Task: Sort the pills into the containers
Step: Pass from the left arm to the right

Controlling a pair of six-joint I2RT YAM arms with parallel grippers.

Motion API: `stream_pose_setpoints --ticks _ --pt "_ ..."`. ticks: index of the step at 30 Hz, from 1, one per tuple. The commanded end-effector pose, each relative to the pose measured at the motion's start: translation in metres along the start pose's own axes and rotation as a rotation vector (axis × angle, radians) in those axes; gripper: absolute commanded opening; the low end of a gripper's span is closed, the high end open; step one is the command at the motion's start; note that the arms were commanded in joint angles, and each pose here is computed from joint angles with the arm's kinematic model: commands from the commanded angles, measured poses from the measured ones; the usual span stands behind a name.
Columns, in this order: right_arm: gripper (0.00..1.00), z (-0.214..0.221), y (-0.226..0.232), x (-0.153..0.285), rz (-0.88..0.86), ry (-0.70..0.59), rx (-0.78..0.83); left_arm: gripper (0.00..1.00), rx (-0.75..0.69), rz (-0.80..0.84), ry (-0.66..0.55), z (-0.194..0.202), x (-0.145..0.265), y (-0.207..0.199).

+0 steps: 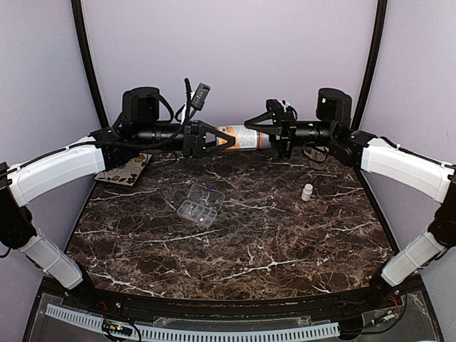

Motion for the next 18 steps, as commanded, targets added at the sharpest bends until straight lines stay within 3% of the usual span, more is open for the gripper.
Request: stream_pose_setpoints --ticks 1,8,18 --pt "0.28 -0.009 0.006 -0.002 0.069 -0.070 0.093 0.42 0.054 -0.044 0.039 0.017 0.000 -0.001" --pt "0.26 -0.014 -0.004 0.002 0.183 -0.090 0.155 0.63 0.111 -0.139 -0.036 0.022 0.026 0.012" --pt "0.24 -0.013 -0.013 0.005 0.241 -0.092 0.177 0.73 0.138 -0.209 -0.042 0.027 0.034 0.019"
Point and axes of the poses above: each gripper's point midway between its finger pads, its own x axis back along the fingers, its own y axis along the line the jaws close on, z = x × y, the point moved 6 cm from there along x, back along the fingers, and after that the axes turned 6 degrees about -x, right-handed, at the moved point
